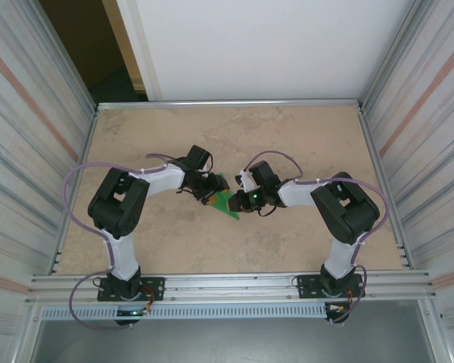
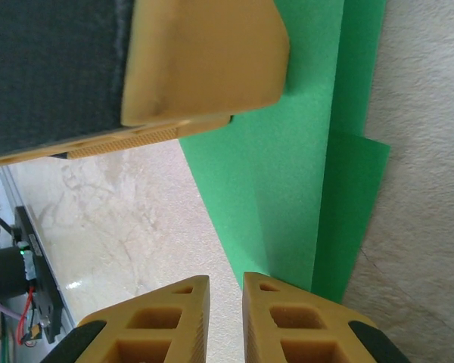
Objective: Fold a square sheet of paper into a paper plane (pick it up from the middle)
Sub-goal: Fourth fold the wing at the center of the table.
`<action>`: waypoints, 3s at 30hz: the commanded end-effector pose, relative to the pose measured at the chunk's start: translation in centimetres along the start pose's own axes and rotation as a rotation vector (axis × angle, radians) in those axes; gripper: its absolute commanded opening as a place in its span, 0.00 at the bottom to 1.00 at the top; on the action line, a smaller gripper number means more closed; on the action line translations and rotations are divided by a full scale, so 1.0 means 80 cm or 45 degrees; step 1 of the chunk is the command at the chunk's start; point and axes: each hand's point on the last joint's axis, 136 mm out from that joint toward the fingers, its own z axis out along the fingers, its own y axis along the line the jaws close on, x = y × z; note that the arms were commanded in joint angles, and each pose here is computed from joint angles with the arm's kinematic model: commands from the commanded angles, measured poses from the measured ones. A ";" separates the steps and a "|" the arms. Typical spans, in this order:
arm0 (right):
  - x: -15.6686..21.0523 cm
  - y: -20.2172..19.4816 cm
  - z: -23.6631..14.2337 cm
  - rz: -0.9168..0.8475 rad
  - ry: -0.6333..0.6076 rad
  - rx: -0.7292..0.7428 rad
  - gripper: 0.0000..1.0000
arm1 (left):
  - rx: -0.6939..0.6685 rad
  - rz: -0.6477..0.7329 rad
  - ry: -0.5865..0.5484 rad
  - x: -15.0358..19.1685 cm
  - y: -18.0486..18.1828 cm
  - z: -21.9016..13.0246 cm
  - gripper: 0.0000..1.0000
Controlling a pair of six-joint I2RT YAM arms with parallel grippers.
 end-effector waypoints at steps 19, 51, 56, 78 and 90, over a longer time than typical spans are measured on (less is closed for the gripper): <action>0.005 -0.022 0.011 0.021 0.041 0.077 0.18 | -0.412 -0.133 0.159 0.049 0.123 0.037 0.56; 0.027 -0.048 0.016 0.067 0.139 0.169 0.14 | 0.429 0.285 -0.072 -0.003 -0.081 -0.030 0.14; 0.027 -0.048 0.016 0.069 0.142 0.171 0.14 | 0.351 0.228 -0.074 -0.009 -0.062 -0.014 0.11; 0.030 -0.052 0.017 0.084 0.157 0.189 0.14 | 0.190 0.096 -0.093 -0.019 -0.004 0.009 0.08; 0.033 -0.056 0.018 0.096 0.165 0.205 0.14 | 0.176 0.096 -0.112 -0.016 0.005 0.000 0.08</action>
